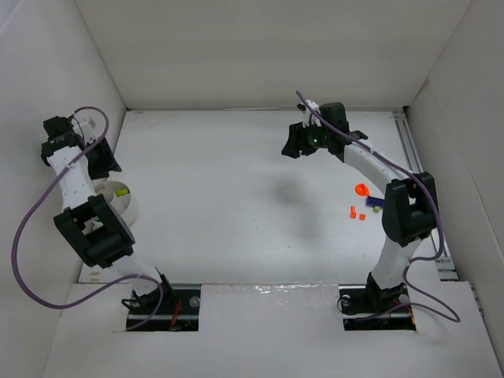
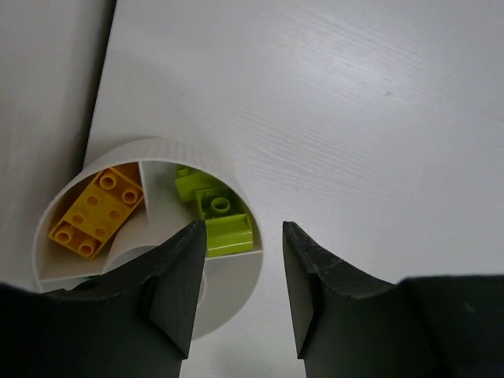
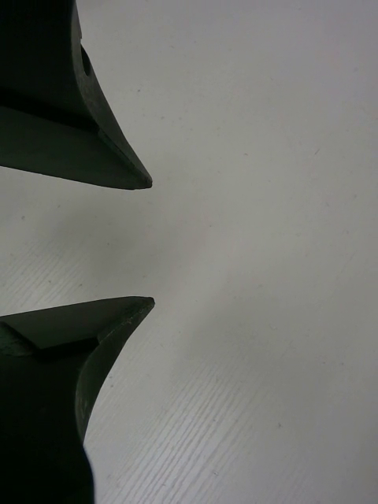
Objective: Sort the legos into containers by color
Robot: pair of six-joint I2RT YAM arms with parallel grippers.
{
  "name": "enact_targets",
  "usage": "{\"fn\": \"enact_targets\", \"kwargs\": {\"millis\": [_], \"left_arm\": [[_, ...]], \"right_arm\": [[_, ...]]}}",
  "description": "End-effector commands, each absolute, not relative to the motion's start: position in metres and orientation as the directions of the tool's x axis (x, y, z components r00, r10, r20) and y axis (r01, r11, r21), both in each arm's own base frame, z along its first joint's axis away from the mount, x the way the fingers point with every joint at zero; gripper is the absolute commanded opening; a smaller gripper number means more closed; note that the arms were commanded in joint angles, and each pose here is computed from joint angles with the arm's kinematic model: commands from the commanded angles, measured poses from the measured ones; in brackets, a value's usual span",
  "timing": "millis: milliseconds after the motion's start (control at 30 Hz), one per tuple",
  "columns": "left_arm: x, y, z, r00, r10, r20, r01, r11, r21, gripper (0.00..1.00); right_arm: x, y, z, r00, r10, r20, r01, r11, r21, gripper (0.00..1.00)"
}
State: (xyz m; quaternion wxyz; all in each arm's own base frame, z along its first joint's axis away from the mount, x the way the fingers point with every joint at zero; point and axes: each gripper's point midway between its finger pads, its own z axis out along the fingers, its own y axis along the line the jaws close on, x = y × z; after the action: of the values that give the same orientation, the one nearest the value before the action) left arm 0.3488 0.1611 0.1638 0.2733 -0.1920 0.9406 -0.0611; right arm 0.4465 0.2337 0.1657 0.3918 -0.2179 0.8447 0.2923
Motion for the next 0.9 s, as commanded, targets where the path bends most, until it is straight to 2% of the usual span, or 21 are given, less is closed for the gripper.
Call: {"fn": "enact_targets", "kwargs": {"millis": [0,67,233,267,300,367,467,667,867], "left_arm": [[0.385,0.135,0.258,-0.633,-0.245,-0.734,-0.137,0.969,-0.205,0.41],[0.401,0.103,0.293,-0.58,-0.134,-0.804,-0.019,0.988,-0.151,0.41],[0.42,0.019,0.33,-0.487,0.133,-0.863,0.262,0.965,0.001,0.41],[0.419,-0.01,0.328,-0.478,0.189,-0.858,0.341,0.94,0.018,0.43],[0.416,-0.036,0.332,-0.44,0.25,-0.862,0.422,0.905,0.047,0.5],[0.412,-0.057,0.32,-0.438,0.292,-0.85,0.485,0.873,0.05,0.53],[0.407,-0.086,0.302,-0.441,0.312,-0.841,0.559,0.829,0.014,0.56],[0.41,-0.141,0.274,-0.445,0.333,-0.832,0.634,0.773,-0.03,0.62],[0.419,-0.16,0.269,-0.442,0.308,-0.842,0.625,0.779,-0.043,0.62]], "right_arm": [[0.456,0.227,0.193,-0.523,-0.114,-0.845,-0.616,0.736,0.281,0.62],[0.454,0.219,0.191,-0.54,-0.102,-0.836,-0.596,0.747,0.293,0.6],[0.448,0.154,0.178,-0.632,-0.045,-0.773,-0.463,0.823,0.33,0.58],[0.442,0.14,0.18,-0.633,-0.049,-0.773,-0.451,0.834,0.317,0.57],[0.429,0.111,0.167,-0.661,-0.067,-0.747,-0.416,0.862,0.29,0.57],[0.413,0.084,0.154,-0.695,-0.075,-0.715,-0.376,0.886,0.273,0.55],[0.375,0.033,0.126,-0.775,-0.076,-0.628,-0.283,0.93,0.237,0.55],[0.324,-0.037,0.115,-0.824,-0.087,-0.56,-0.149,0.987,0.066,0.59],[0.275,-0.043,0.112,-0.884,-0.033,-0.466,-0.065,0.996,0.054,0.58]]}}
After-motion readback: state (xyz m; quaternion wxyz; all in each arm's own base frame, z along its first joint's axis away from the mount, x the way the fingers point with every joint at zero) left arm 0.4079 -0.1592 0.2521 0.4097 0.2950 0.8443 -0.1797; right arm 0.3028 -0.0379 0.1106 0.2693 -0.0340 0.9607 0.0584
